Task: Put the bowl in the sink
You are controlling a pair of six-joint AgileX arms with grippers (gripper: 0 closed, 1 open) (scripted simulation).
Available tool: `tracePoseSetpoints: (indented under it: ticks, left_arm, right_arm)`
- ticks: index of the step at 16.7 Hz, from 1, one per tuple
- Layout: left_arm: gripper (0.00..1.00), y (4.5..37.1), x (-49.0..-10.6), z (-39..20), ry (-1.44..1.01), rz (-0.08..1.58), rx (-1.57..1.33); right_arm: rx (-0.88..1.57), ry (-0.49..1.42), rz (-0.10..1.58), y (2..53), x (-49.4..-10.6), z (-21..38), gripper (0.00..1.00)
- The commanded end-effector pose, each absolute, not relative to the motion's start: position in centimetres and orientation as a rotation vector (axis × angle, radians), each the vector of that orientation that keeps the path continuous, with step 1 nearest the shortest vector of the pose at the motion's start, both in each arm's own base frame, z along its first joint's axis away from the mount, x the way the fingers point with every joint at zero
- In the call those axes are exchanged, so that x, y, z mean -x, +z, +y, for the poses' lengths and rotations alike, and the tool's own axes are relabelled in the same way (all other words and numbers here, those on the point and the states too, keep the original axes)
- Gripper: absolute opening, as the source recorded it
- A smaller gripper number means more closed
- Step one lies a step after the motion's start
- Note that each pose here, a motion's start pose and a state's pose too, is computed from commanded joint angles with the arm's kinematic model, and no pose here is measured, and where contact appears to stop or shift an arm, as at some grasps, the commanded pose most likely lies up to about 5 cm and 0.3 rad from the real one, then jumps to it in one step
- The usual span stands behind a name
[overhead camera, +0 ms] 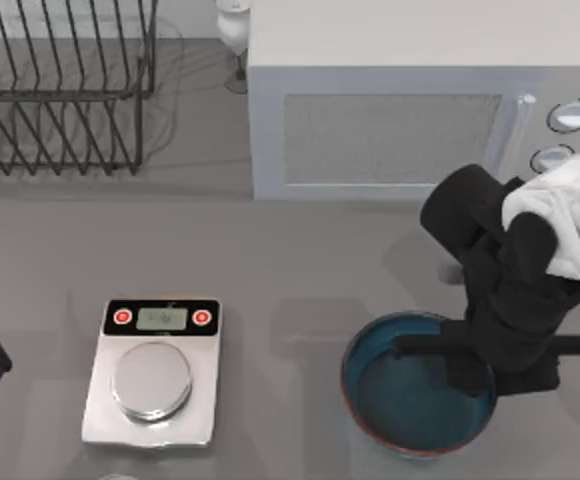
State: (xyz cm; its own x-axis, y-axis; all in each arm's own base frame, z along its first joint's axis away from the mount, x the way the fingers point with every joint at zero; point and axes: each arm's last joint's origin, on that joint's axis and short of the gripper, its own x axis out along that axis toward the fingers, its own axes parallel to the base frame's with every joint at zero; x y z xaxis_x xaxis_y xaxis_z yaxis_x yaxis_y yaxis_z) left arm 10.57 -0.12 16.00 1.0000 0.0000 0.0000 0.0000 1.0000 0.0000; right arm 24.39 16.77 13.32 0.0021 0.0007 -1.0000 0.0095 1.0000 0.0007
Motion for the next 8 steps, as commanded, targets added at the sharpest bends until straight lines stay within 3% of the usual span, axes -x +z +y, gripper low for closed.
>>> tracePoseSetpoints:
  ticks: [8]
  left_arm:
    - [1.00,16.0,-10.6,-0.1,0.000,0.000,0.000]
  right_arm:
    - [0.005,-0.025,1.596,23.0,-25.0,17.3,0.00]
